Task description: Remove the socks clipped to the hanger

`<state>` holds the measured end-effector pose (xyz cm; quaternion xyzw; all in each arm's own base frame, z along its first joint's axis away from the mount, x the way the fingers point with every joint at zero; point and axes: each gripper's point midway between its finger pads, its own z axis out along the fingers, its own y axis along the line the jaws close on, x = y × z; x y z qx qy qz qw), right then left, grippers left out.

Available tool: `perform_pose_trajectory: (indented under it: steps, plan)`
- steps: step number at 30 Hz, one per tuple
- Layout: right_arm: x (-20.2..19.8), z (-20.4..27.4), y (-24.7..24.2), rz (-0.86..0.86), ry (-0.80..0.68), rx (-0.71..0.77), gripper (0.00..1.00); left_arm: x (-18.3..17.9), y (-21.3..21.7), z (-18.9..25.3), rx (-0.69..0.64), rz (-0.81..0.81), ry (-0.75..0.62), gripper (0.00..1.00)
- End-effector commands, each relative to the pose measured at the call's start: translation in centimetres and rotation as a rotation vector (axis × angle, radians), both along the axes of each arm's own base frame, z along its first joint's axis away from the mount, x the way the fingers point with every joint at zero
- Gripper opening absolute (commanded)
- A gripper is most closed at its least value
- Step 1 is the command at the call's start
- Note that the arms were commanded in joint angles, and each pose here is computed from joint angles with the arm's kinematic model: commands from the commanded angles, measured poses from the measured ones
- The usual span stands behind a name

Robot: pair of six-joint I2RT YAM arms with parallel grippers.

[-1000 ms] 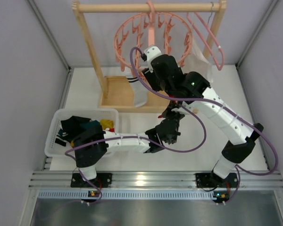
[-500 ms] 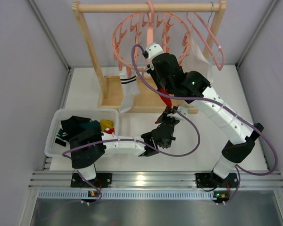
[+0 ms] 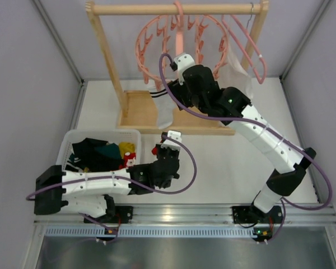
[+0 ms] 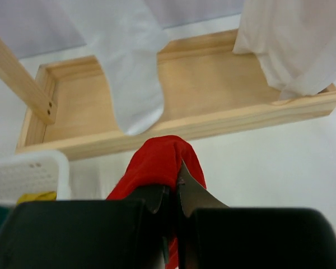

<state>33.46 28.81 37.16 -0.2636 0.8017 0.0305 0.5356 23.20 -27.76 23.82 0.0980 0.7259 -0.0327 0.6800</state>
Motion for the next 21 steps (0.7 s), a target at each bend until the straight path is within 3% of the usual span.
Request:
perform_pose_trajectory:
  steps: [1,3,7,16,21]
  plan:
    - [-0.4,3.4,-0.4,0.017,-0.061,0.126,0.68,-1.4,4.0,-2.7,-0.028,0.1,0.136,0.0]
    - [-0.6,3.4,-0.3,0.03,-0.057,0.13,0.71,-2.0,5.8,-4.1,-0.042,0.134,0.183,0.0]
    - [-1.3,3.5,-0.2,0.03,-0.032,0.179,0.99,-2.5,8.8,-4.5,-0.112,0.164,0.251,0.0]
    - [-2.4,2.8,-1.7,0.014,-0.029,0.18,1.0,0.7,16.3,-0.9,-0.239,0.308,0.281,0.0]
    - [-2.9,2.5,-2.2,0.006,-0.018,0.189,1.0,2.8,20.5,-1.5,-0.239,0.451,0.316,0.0]
